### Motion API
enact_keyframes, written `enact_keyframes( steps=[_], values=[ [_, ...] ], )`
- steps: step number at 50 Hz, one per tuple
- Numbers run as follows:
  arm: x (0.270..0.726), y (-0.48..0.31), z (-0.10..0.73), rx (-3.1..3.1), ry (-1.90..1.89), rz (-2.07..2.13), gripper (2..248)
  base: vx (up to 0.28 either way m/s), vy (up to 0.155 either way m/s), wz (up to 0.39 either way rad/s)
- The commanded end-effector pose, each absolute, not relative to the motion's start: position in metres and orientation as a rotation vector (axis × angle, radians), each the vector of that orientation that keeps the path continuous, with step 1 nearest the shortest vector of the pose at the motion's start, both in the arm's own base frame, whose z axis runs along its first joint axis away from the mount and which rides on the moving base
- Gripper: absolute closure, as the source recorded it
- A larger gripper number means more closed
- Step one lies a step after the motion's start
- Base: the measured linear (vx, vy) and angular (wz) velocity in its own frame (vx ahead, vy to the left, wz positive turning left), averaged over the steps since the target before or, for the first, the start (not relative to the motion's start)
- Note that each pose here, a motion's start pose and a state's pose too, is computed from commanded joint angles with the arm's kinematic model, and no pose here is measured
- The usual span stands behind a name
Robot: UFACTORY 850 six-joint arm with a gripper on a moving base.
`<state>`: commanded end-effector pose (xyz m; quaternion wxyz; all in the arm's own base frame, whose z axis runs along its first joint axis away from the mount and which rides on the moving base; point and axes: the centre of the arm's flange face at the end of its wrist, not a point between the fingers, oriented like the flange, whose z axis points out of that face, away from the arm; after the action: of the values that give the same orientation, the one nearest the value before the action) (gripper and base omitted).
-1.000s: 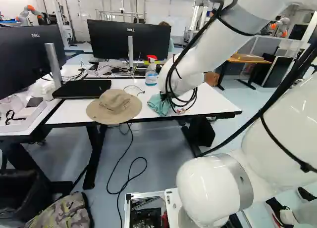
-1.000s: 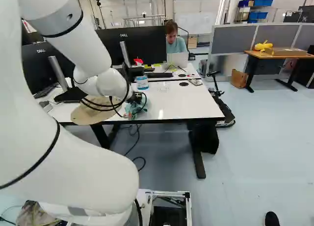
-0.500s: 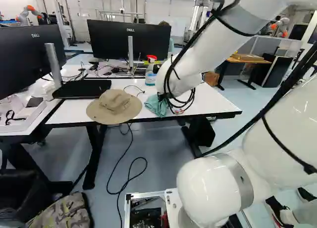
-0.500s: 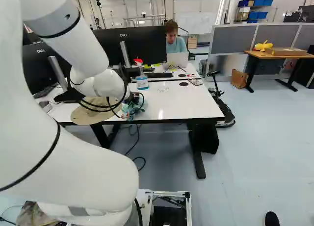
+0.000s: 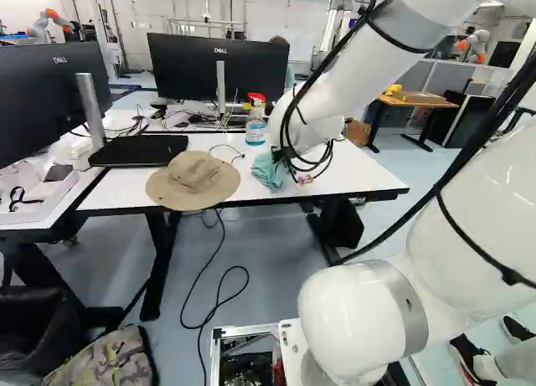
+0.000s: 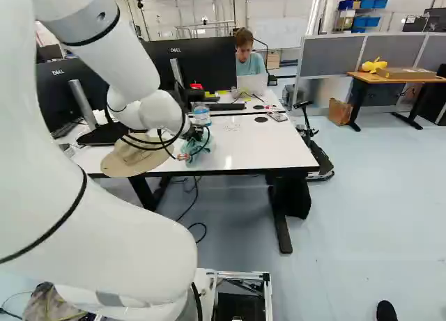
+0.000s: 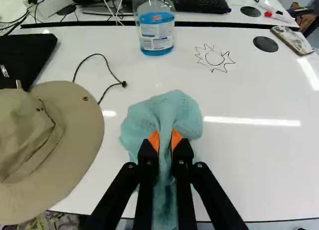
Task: Clean the table with the green towel
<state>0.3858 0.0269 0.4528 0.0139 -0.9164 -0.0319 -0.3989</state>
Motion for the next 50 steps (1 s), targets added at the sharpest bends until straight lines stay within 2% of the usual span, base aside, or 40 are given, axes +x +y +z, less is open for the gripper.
enact_keyframes(
  steps=[50],
  values=[
    [0.49, 0.027, 0.456, -2.861, -0.078, -1.242, 204, 0.0, 0.0, 0.0]
  ],
)
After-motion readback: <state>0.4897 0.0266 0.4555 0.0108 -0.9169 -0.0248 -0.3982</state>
